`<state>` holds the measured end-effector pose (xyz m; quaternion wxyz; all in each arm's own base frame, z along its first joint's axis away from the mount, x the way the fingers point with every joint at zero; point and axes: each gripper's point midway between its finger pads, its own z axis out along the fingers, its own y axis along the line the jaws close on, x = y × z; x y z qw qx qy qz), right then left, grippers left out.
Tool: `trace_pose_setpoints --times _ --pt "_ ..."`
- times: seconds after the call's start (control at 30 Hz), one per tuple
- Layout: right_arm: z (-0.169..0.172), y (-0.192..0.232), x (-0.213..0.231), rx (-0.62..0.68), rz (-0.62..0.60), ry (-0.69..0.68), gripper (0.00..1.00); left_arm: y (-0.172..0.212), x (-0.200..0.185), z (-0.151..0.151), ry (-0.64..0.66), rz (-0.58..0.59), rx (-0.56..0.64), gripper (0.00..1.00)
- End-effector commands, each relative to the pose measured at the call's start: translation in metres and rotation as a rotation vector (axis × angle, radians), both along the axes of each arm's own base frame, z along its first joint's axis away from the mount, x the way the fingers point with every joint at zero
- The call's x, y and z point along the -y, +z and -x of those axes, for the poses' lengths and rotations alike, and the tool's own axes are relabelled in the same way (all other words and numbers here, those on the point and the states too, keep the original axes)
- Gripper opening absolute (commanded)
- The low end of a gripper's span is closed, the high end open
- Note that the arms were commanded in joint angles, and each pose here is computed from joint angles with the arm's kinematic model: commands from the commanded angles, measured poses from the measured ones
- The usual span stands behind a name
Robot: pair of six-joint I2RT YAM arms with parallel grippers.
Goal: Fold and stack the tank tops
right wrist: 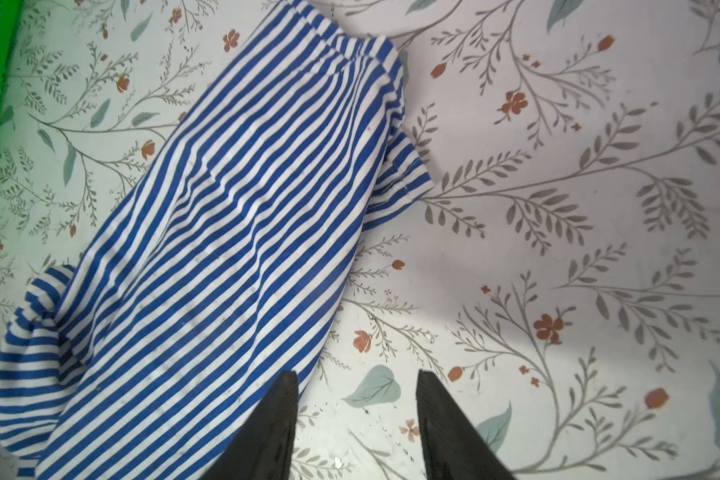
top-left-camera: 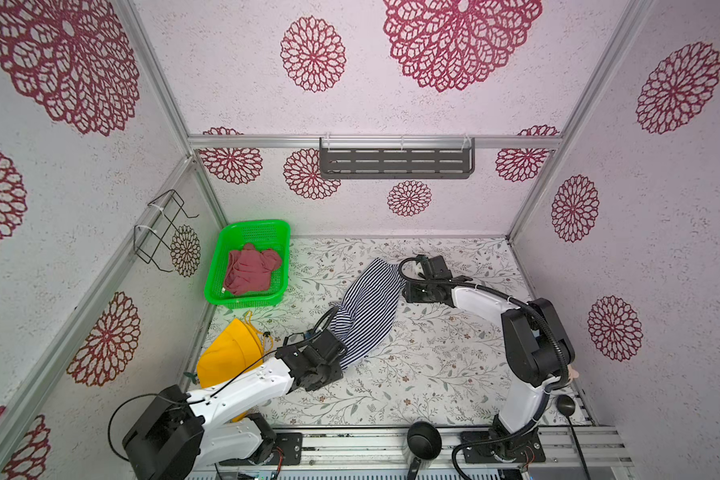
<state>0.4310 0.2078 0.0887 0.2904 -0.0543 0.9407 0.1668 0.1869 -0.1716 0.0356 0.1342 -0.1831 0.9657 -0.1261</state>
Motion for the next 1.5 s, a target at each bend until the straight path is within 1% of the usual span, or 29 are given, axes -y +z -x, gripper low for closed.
trace_pose_setpoints --times 0.0,0.07,0.2,0.23,0.3,0.37,0.47,0.57,0.6,0.67,0.7,0.73,0.77,0.8,0.83,0.87,0.9,0.97,1.07,1.13,1.2,1.23,1.3,1.37,1.47 --pt "-0.016 0.012 0.011 0.033 0.01 -0.026 0.51 0.001 0.017 -0.019 0.022 0.033 0.046 0.49" --pt "-0.023 0.012 0.014 0.04 0.014 -0.032 0.52 -0.003 0.021 -0.023 0.01 0.016 0.04 0.46" --pt "-0.04 0.002 0.011 0.039 0.03 -0.003 0.52 -0.01 0.024 -0.03 0.019 0.02 0.048 0.15" --pt "-0.045 -0.001 0.008 0.035 0.038 0.01 0.52 -0.009 0.021 -0.03 0.023 0.009 0.049 0.09" --pt "-0.054 -0.009 0.005 0.025 0.051 0.021 0.52 -0.002 0.013 -0.033 0.039 -0.01 0.068 0.0" --pt "-0.062 -0.018 0.003 0.014 0.067 0.022 0.52 0.009 0.005 -0.039 0.068 -0.012 0.105 0.0" --pt "-0.072 -0.033 0.001 -0.007 0.08 0.022 0.51 0.028 -0.002 -0.049 0.103 0.017 0.167 0.0" --pt "-0.077 -0.048 -0.005 -0.031 0.066 0.026 0.49 0.039 -0.006 -0.053 0.114 0.023 0.188 0.0" --pt "-0.079 -0.052 -0.007 -0.036 0.064 0.028 0.44 0.04 -0.006 -0.053 0.112 0.021 0.188 0.0" --pt "-0.08 -0.054 -0.011 -0.053 0.055 0.042 0.23 0.037 -0.006 -0.051 0.109 0.022 0.177 0.0" --pt "-0.08 -0.054 -0.012 -0.055 0.054 0.048 0.11 0.035 -0.005 -0.049 0.105 0.023 0.165 0.0" --pt "-0.08 -0.049 -0.012 -0.048 0.05 0.048 0.02 0.032 -0.004 -0.048 0.103 0.024 0.156 0.08" --pt "-0.08 -0.042 -0.013 -0.037 0.048 0.05 0.0 0.028 -0.003 -0.047 0.1 0.026 0.146 0.19" --pt "-0.078 -0.032 -0.012 -0.025 0.048 0.051 0.0 0.024 -0.001 -0.047 0.097 0.034 0.137 0.33" --pt "-0.077 -0.022 -0.01 -0.011 0.049 0.051 0.0 0.021 0.001 -0.046 0.091 0.04 0.132 0.42" --pt "-0.073 -0.008 -0.008 0.009 0.049 0.053 0.0 0.016 0.004 -0.046 0.091 0.047 0.125 0.48" --pt "-0.069 0.005 -0.005 0.025 0.051 0.052 0.0 0.012 0.006 -0.046 0.089 0.048 0.119 0.52" --pt "-0.056 0.027 0.0 0.049 0.051 0.054 0.0 0.005 0.011 -0.048 0.083 0.056 0.112 0.57" --pt "-0.03 0.051 0.01 0.071 0.041 0.058 0.0 -0.005 0.019 -0.051 0.072 0.062 0.097 0.58" --pt "-0.012 0.058 0.015 0.07 0.034 0.058 0.0 -0.012 0.023 -0.051 0.059 0.058 0.082 0.49" --pt "0.006 0.062 0.022 0.063 0.033 0.056 0.0 -0.016 0.026 -0.052 0.053 0.056 0.075 0.34" --pt "0.015 0.061 0.026 0.055 0.036 0.054 0.0 -0.016 0.027 -0.053 0.051 0.058 0.076 0.29" --pt "0.032 0.062 0.032 0.048 0.038 0.052 0.0 -0.015 0.029 -0.055 0.046 0.056 0.082 0.13" --pt "0.047 0.067 0.038 0.043 0.035 0.045 0.0 -0.011 0.028 -0.059 0.043 0.046 0.093 0.0" --pt "0.062 0.079 0.046 0.056 0.022 0.027 0.0 0.003 0.027 -0.065 0.04 0.051 0.126 0.0"
